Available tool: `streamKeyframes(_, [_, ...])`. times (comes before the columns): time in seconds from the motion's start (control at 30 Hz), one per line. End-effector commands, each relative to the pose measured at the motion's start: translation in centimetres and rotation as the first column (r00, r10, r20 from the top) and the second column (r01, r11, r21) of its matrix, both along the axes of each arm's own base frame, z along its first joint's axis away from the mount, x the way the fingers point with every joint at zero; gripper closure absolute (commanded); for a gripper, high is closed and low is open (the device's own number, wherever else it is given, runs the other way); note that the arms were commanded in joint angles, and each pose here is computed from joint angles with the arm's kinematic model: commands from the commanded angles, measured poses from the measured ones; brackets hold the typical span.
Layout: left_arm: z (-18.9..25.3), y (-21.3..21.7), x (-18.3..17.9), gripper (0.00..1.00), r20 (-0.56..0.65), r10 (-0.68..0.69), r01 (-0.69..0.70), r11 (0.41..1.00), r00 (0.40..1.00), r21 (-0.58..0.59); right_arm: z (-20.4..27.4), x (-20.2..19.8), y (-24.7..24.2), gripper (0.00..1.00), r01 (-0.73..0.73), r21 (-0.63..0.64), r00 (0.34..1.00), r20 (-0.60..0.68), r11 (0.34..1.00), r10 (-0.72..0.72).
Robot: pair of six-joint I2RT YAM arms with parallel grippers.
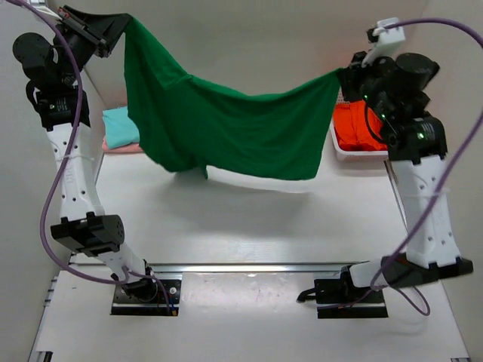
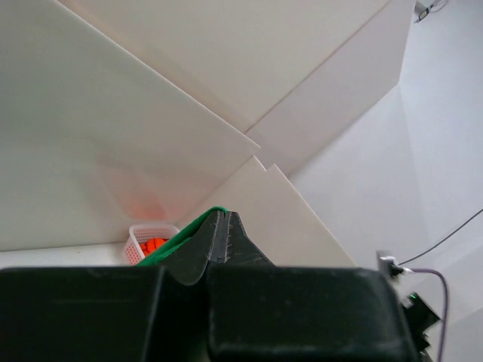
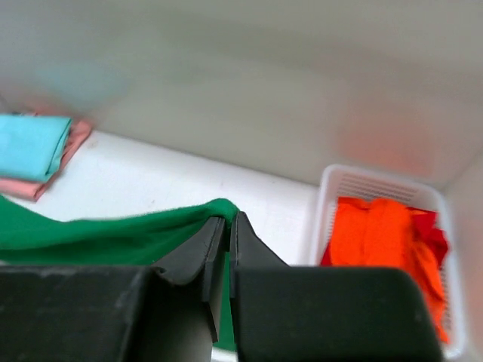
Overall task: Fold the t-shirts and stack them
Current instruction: Flatten out the tshirt
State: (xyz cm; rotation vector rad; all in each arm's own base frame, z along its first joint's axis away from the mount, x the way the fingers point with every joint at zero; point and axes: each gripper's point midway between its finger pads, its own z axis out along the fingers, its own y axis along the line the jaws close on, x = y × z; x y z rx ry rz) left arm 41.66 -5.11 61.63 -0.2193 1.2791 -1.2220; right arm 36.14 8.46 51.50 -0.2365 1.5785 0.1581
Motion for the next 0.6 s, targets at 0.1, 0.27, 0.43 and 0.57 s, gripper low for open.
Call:
streamKeyframes(0.1, [-3.4,0.8,6.6,1.0,-0.068,-0.013,0.011,0.999,0.998,-0.033,-4.2,7.7,1.2,1.0,-0.075,0.031,0.992,-0.104,0.997,0.078])
streamKeyframes(0.27, [-6.5,1.8,11.8,1.0,-0.114,-0.014,0.008,0.998,0.993,-0.055,-6.2,14.2,1.0,1.0,-0.055,0.037,0.991,-0.119,0.998,0.06])
streamKeyframes(0.43, [-8.9,1.9,15.3,1.0,-0.121,-0.06,0.046,0.992,0.991,-0.114,-5.8,18.6,-0.2,1.0,-0.034,0.087,0.997,-0.068,0.996,0.04])
streamKeyframes(0.57, [-6.9,2.4,15.0,1.0,-0.056,-0.054,0.047,0.991,0.997,-0.127,-2.2,18.8,-0.9,1.0,-0.031,0.091,0.999,0.04,0.995,0.028])
